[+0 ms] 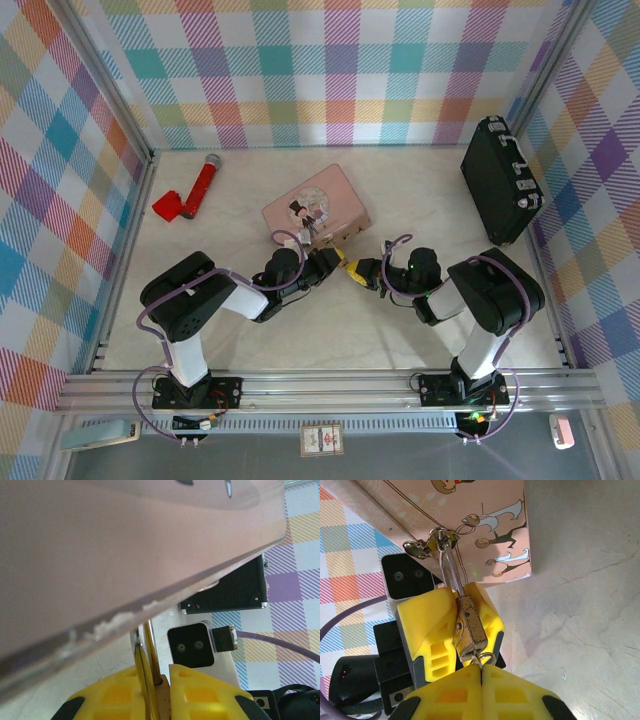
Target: Unlock the padlock with the key
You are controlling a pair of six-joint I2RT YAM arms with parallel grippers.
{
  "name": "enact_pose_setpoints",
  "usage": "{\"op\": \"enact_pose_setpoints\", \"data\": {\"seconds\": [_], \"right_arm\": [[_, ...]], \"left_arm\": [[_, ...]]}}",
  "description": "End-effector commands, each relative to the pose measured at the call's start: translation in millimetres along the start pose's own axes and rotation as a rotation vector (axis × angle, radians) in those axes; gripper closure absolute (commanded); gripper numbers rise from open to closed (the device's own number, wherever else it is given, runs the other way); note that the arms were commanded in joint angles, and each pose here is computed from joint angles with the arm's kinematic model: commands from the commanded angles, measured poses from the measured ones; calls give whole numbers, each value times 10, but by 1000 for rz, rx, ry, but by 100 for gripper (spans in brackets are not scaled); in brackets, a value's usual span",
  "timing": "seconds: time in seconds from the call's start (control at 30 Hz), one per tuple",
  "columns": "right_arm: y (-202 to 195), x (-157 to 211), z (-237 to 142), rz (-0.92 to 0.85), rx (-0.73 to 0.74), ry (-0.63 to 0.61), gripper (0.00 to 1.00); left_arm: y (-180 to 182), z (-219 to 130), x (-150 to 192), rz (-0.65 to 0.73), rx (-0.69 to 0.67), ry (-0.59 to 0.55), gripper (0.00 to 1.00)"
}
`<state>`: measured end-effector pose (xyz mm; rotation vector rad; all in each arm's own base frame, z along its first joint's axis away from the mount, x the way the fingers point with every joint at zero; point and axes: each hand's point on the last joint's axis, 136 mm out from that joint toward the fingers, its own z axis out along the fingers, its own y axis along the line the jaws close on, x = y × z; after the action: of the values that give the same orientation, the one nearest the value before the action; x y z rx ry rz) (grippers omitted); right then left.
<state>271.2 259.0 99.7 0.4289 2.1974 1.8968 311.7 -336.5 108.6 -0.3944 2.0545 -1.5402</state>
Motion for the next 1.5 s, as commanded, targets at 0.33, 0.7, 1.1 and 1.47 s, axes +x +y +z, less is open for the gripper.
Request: {"op": "enact_pose_setpoints", "data": {"seconds": [0.33,0.7,1.1,1.47], "right_arm": [[156,-109,-38,-252,139,-34,76],[61,-32,-387,-517,386,-40,70],[15,327,-149,-987,428,18,68],[-115,577,122,-1224,407,97,67]], "left_arm": [[-161,13,169,55,-25,63,100],[194,-3,13,80,-196,36,100],[418,-243,-94,284,-473,75,100],[366,-239,-59,161,-418,89,100]]}}
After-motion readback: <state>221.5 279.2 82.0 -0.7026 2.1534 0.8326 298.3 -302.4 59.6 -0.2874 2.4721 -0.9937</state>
